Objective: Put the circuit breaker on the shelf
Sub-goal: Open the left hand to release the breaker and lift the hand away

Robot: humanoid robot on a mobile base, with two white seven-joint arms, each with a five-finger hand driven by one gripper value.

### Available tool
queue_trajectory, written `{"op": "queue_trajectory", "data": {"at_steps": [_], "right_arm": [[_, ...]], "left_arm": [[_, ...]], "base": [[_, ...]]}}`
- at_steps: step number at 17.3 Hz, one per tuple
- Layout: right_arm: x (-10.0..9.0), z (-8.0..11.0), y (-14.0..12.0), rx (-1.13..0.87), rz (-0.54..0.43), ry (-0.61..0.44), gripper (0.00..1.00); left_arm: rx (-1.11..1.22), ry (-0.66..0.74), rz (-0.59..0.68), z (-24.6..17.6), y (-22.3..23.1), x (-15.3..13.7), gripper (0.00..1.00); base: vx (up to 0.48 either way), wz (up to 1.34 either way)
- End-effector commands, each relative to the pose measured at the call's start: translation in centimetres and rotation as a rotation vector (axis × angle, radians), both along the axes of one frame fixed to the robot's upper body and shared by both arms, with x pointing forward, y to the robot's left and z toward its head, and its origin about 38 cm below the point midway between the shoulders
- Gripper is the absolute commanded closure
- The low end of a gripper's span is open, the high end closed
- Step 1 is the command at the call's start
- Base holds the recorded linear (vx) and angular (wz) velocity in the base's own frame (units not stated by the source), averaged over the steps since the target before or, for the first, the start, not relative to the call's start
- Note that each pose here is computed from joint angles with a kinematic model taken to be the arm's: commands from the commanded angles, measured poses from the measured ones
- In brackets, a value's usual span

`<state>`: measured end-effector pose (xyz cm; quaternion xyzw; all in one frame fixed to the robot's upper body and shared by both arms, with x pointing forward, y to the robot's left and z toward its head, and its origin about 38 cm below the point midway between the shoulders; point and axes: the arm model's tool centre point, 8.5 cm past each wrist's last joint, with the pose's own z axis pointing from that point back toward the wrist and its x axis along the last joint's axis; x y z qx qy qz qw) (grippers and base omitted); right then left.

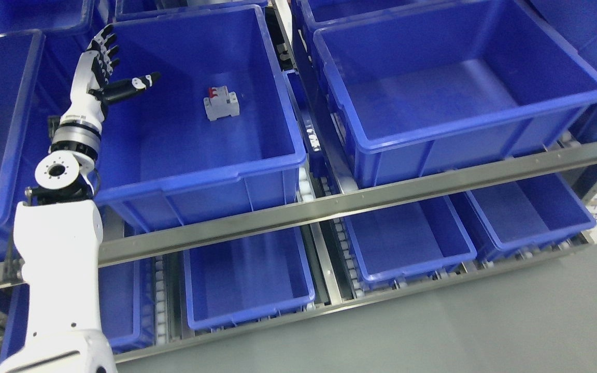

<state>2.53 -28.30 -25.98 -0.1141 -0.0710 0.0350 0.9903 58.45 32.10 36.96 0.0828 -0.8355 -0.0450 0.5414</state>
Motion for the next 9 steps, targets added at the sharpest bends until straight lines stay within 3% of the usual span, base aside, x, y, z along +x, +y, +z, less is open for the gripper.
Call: {"op": "queue_trajectory", "data": {"at_steps": [1,9], "right_arm": [[-0.6,0.0,-1.0,-0.022,0.014,0.067,0.0],[-0.6,0.0,-1.0,-0.022,0.014,0.067,0.0]], "left_arm": [[-0.065,-0.354,0.028,5.4,0.3,-9.6,0.0],[-0.046,-0.343,-0.011,4.4,-1.1,-9.5,0.0]], "base": [[-0.29,0.01],[-0.255,-0.08]]}}
